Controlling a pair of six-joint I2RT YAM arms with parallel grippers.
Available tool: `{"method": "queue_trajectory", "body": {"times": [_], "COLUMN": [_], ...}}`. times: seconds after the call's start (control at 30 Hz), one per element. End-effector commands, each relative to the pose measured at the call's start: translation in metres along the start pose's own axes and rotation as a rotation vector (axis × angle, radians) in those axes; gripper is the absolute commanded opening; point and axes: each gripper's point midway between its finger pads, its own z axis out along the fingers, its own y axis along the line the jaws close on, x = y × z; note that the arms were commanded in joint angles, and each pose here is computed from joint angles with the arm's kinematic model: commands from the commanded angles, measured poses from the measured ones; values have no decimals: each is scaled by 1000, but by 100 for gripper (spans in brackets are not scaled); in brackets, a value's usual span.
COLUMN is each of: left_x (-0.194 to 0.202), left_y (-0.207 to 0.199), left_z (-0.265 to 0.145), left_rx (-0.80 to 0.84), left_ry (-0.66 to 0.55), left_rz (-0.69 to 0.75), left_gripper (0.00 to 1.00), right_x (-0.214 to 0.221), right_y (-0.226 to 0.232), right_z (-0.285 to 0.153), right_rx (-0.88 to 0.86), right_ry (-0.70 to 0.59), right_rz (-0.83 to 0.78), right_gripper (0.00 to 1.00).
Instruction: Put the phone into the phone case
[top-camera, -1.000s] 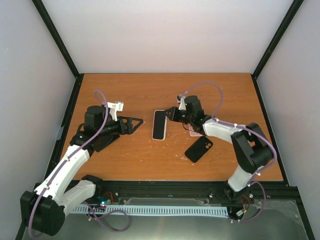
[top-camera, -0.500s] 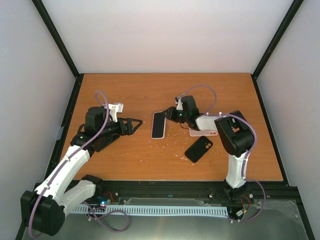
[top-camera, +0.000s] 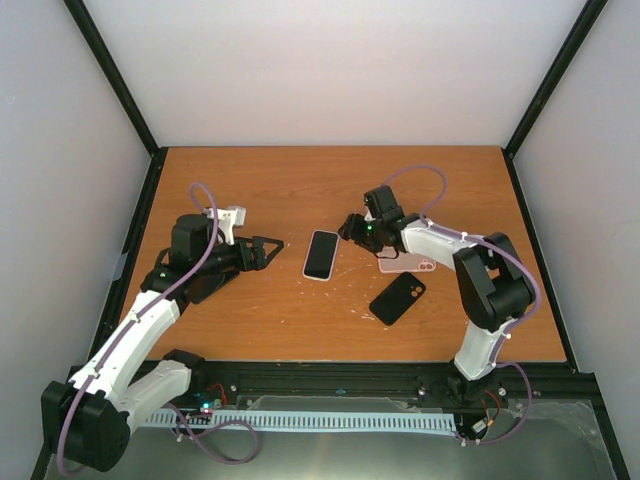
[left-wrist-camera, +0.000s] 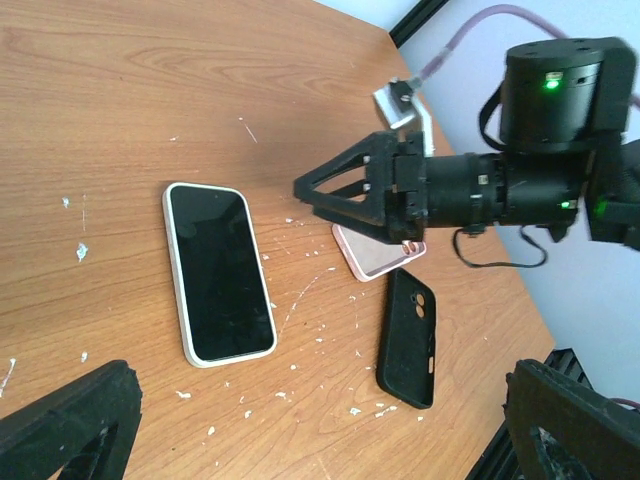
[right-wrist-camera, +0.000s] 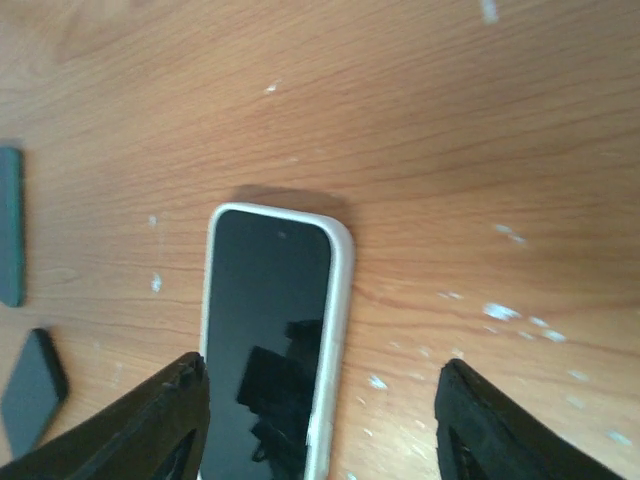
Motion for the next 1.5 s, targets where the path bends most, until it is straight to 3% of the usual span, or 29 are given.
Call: {"method": "queue_trajectory", "body": {"times": [0.0, 0.13, 0.33, 0.7, 1.03, 1.23, 1.47], "left_x": [-5, -3, 0, -3, -8, 9, 21], "left_y": [0, 15, 17, 128, 215, 262, 305], "left_z": [-3, 1, 8, 2, -60, -84, -95], "left_rx": [-19, -89, -90, -567, -888, -943, -948], "left_ry": [-14, -5, 54, -59, -316, -365, -376], "left_rz": [4, -41, -91, -350, -576, -735, -821], "left_gripper": [99, 99, 99, 99, 99, 100, 100], "right_x": [10, 27, 61, 87, 93, 81, 71], "right_y": [-42, -64, -84, -118, -123, -95, -60], "right_z": [-35, -56, -71, -90, -72, -73, -84], "right_rx": [268, 388, 459, 533, 476, 330, 158], "right_ry": [16, 32, 91, 8, 21, 19, -4], "right_rz": [108, 197, 350, 514, 452, 326, 188], "right_gripper": [56, 43, 39, 40, 43, 50, 60]}}
